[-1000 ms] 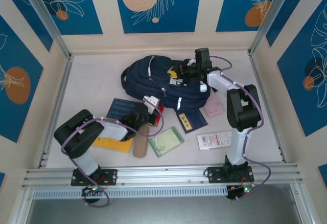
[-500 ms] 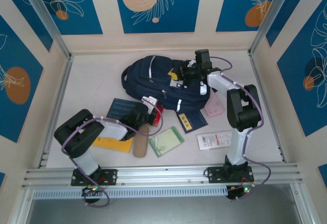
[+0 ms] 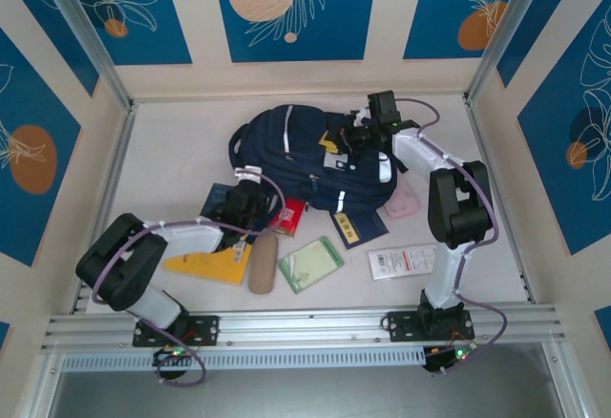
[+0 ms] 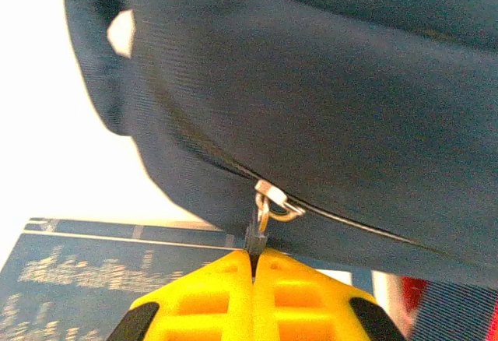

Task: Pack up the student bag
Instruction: Unzip the student bag at the top-center of the table, then place the student bag at the top-center of the table.

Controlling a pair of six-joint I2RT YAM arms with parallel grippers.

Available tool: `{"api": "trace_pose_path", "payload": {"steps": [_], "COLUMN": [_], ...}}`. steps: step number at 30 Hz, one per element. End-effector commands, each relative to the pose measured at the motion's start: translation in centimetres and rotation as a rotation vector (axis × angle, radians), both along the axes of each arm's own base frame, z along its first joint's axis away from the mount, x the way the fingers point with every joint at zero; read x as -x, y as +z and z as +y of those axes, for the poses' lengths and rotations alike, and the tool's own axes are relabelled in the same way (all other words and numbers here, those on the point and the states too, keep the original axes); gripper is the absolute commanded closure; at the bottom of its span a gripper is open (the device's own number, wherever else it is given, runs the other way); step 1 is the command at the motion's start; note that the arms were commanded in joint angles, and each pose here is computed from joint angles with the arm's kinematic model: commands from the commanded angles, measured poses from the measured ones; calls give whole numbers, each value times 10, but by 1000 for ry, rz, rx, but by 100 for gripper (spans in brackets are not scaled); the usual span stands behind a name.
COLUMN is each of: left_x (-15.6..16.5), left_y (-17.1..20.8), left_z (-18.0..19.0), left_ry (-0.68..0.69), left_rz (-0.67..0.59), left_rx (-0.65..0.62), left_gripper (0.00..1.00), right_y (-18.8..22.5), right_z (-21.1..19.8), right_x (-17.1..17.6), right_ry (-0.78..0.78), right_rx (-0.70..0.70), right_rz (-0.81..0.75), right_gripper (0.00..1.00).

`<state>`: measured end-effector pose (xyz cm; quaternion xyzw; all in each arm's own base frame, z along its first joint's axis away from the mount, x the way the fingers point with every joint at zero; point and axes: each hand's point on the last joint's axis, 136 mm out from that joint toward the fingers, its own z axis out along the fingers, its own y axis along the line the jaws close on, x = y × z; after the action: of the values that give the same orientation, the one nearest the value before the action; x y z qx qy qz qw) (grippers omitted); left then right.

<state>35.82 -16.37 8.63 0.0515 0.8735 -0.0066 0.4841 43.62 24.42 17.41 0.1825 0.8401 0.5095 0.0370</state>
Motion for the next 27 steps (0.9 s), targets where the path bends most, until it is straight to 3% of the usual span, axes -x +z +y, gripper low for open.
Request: {"api": "trace_pose_path", "payload": {"steps": [1,6,9,18,23,27], "left_x": [-1,4,18,97,143,149], "left_y": [13,29,32,40,22,21], "left_z": [30,19,0,-17,-37,-44], "left_ry": [133,67,-7,-218,-373,-385], "left_rz": [19,78,148,367,541,549], "left_rx": [46,118,233,321,284,293], "left_gripper": [100,100,100,100,100,100], "right_y": [45,54,58,65,45,35], "right_z": [1,3,7,2,1,-5], "right_x": [9,8,5,2,2,2], "right_ry": [101,169,201,233,214,188], "right_rx": [-6,105,201,449,472,505], "right_rz": [-132,-209,-253,-347,-298,-273], "right_gripper": [100,100,100,100,100,88]}}
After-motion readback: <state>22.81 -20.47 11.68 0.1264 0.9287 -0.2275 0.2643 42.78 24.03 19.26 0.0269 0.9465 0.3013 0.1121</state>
